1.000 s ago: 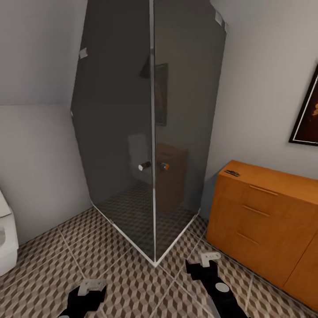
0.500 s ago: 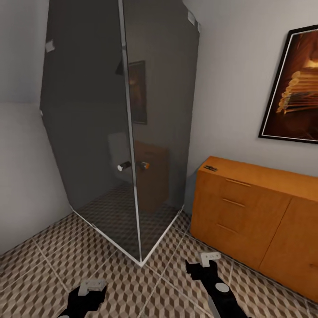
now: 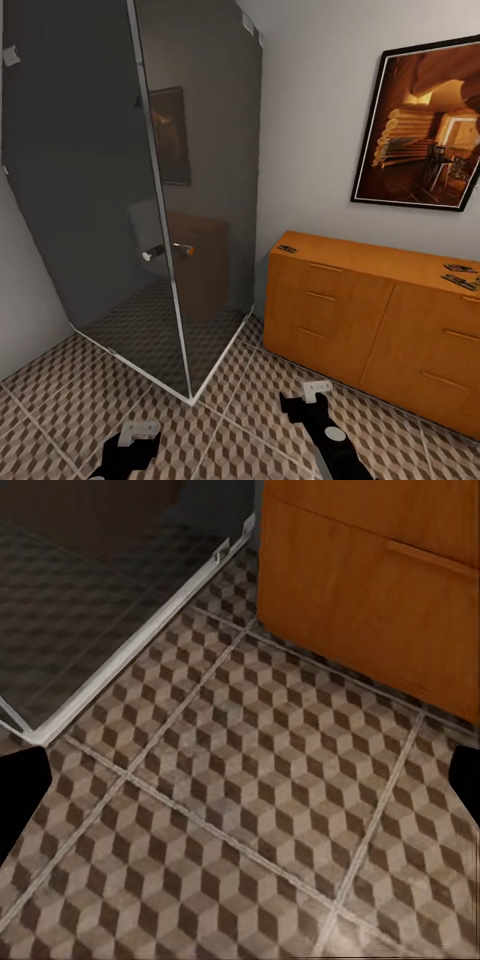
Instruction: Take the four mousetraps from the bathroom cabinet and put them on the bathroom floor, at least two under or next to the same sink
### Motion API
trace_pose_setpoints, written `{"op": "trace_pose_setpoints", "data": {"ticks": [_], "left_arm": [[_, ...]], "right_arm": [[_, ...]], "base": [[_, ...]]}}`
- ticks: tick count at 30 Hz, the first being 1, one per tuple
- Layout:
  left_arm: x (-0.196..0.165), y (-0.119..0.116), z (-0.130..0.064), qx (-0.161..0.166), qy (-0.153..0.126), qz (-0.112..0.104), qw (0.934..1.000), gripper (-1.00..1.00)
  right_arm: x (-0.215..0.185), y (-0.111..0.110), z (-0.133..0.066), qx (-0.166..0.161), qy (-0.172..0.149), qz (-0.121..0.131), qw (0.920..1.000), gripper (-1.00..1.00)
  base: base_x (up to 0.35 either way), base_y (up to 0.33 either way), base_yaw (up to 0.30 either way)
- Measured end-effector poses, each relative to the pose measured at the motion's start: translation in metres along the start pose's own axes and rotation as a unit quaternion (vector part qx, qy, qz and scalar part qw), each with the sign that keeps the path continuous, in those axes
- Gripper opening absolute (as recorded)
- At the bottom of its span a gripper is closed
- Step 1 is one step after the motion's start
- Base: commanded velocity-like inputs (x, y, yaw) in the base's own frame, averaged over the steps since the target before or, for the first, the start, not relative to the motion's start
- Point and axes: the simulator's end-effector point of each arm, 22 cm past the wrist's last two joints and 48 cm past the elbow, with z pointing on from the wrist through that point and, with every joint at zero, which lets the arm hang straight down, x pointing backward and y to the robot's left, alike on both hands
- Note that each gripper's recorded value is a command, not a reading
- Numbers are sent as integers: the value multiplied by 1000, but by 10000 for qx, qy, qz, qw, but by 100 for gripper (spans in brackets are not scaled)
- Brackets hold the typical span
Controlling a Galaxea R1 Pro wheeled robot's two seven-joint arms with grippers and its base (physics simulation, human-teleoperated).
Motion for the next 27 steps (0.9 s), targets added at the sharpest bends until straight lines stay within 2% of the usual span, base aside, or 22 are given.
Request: {"op": "trace_pose_setpoints", "data": {"ticks": [27], "left_arm": [[7,-1,2,10,88,3,10000,100]], "right_arm": [[8,0,3,1,80,1,10000,100]], "base": [[0,0,-278]]}}
